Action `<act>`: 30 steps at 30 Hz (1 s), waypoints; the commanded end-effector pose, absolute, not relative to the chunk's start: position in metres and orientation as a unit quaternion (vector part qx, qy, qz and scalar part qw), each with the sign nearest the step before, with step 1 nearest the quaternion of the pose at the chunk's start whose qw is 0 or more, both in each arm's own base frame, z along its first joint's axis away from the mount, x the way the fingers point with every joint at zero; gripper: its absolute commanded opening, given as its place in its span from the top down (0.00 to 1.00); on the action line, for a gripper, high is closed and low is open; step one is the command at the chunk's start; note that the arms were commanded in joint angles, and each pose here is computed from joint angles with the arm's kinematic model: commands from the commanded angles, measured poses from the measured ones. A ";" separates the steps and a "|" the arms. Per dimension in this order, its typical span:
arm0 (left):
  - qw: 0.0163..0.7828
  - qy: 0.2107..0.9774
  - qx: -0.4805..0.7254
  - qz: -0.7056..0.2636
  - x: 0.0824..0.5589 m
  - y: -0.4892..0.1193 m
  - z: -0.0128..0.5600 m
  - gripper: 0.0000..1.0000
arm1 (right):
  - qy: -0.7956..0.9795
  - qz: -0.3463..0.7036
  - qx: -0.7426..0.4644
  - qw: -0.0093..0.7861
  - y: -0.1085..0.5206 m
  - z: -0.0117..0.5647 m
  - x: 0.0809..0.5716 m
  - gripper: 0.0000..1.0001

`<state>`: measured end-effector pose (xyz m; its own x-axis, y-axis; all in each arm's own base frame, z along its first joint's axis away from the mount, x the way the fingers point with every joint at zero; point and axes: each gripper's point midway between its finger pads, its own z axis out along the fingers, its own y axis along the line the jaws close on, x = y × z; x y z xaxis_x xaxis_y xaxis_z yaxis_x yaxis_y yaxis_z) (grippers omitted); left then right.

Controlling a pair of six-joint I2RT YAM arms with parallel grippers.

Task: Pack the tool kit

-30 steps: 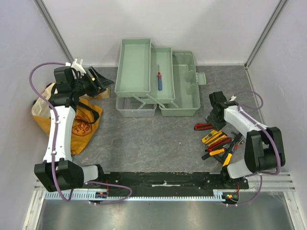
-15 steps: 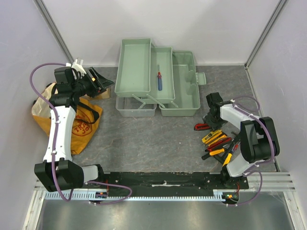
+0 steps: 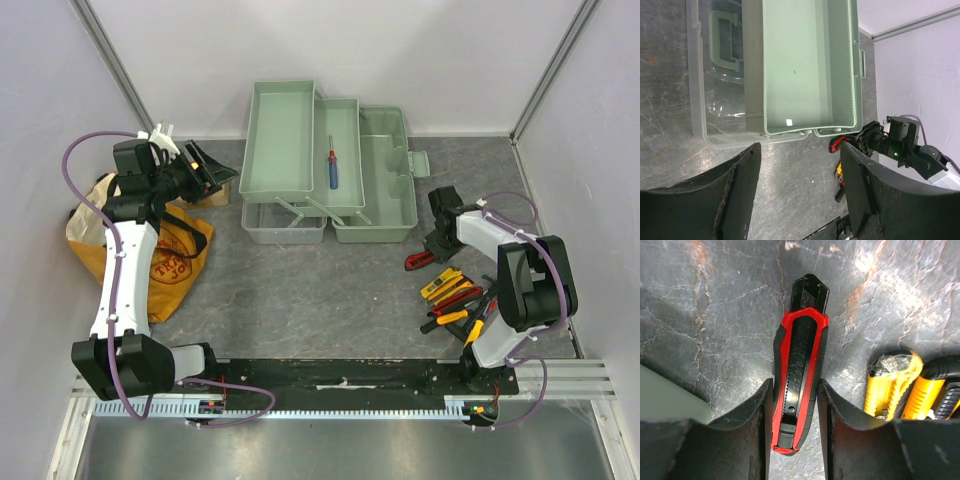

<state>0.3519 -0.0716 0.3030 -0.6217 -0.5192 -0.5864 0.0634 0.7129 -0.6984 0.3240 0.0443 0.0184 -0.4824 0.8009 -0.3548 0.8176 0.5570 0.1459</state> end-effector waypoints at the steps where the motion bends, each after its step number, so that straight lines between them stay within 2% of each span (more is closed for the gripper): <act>1: 0.434 0.816 -0.104 -0.367 0.348 -0.078 0.320 0.30 | 0.843 -0.014 0.454 0.287 0.030 0.071 0.357 0.89; 10: 0.440 0.794 -0.021 -0.419 0.338 -0.117 0.353 0.30 | 0.801 0.075 0.395 0.443 0.034 0.217 0.398 0.93; 19: 0.481 0.714 0.174 -0.478 0.296 -0.208 0.410 0.25 | 0.774 0.242 0.254 0.527 0.128 0.345 0.413 0.98; 23: 0.482 0.698 0.208 -0.487 0.293 -0.235 0.411 0.24 | 0.763 0.335 0.159 0.529 0.185 0.377 0.405 0.98; 30: 0.478 0.704 0.235 -0.471 0.307 -0.269 0.395 0.23 | 0.734 0.435 0.020 0.520 0.258 0.414 0.378 0.98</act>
